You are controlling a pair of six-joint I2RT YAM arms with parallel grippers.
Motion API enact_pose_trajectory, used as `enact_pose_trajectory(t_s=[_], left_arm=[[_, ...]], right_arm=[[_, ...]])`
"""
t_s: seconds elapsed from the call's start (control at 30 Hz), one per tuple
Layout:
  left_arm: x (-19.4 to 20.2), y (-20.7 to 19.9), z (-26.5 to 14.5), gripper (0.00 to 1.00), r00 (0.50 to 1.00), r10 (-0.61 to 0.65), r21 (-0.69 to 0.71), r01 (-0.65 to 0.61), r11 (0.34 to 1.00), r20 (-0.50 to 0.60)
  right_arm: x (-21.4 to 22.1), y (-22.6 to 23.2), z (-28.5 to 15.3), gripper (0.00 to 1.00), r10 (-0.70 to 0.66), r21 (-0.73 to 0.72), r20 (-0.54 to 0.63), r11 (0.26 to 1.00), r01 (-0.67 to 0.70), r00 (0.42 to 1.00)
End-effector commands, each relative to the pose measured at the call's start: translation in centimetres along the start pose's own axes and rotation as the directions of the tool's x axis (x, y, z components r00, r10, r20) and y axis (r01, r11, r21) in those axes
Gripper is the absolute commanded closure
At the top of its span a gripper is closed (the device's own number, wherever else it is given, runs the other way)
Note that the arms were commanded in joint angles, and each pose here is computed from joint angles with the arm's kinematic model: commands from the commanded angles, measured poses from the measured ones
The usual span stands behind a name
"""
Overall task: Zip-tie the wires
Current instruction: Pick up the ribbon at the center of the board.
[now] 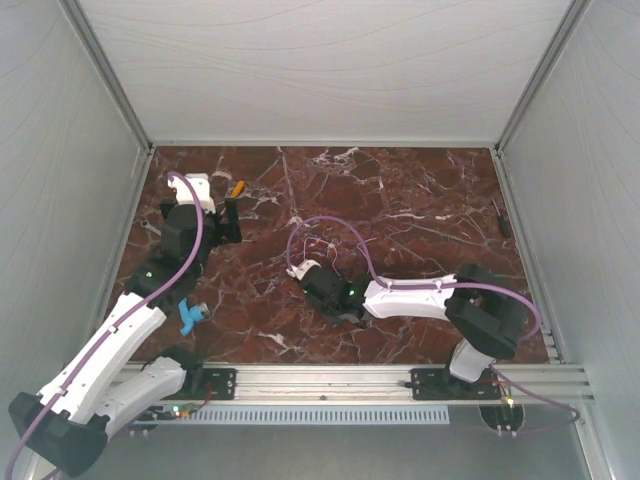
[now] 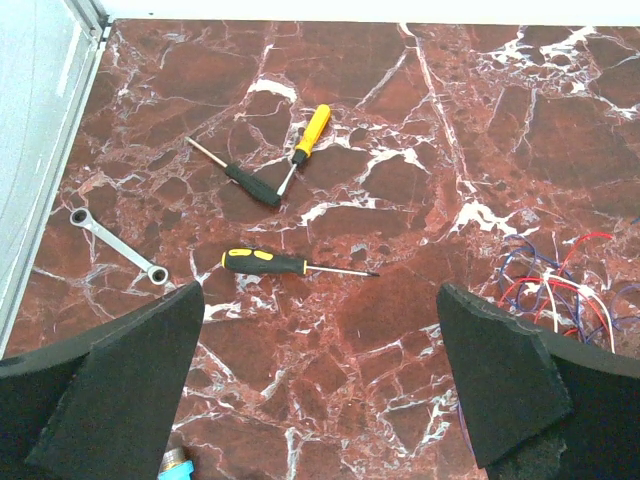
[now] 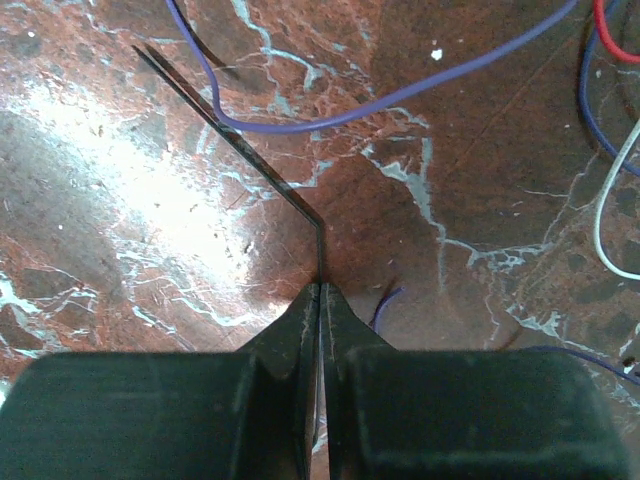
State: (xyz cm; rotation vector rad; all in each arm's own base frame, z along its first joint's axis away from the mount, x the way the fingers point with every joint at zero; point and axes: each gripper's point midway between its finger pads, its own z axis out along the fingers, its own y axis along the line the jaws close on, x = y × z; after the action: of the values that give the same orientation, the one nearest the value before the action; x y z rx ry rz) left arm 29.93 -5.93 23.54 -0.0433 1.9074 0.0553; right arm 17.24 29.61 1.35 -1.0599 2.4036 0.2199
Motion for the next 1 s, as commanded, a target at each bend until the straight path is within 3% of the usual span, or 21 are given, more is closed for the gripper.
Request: enact_pose_trajectory(t_s=[0.0,0.13,0.5,0.77,0.87,0.97], left_arm=[[-1.6,-0.4,0.1,0.01,0.998,-0.014,0.018,0.013,1.0,0.056],[-1.6,-0.5,0.1,0.01,0.998,-0.011,0.027,0.009,1.0,0.057],[-1.7,-0.9,-0.1,0.01,0.998,-0.008,0.056,0.004,0.998,0.063],[-2.0,-3.7,-0.7,0.0,0.995,0.011,0.228,-0.034,0.973,0.101],[-2.7,-5.9,-2.0,0.0,0.989,0.003,0.368,-0.057,0.928,0.147],[-3.3,-9.7,-5.4,0.0,0.975,0.025,0.605,-0.157,0.781,0.22]], right_arm=[[0.2,1.2,0.0,1.0,-0.007,-0.028,-0.009,1.0,0.007,1.0],[-0.8,1.8,-2.5,1.0,0.019,-0.08,0.032,0.997,-0.016,0.999],[2.1,0.6,-6.2,1.0,0.141,-0.062,-0.024,0.988,-0.142,0.99],[-2.8,-1.0,-10.2,1.0,0.328,-0.231,0.151,0.929,-0.29,0.932],[-4.8,-1.7,-12.2,1.0,0.326,-0.306,0.224,0.918,-0.251,0.918],[-5.9,-2.3,-13.4,1.0,0.251,-0.302,0.273,0.939,-0.165,0.929]])
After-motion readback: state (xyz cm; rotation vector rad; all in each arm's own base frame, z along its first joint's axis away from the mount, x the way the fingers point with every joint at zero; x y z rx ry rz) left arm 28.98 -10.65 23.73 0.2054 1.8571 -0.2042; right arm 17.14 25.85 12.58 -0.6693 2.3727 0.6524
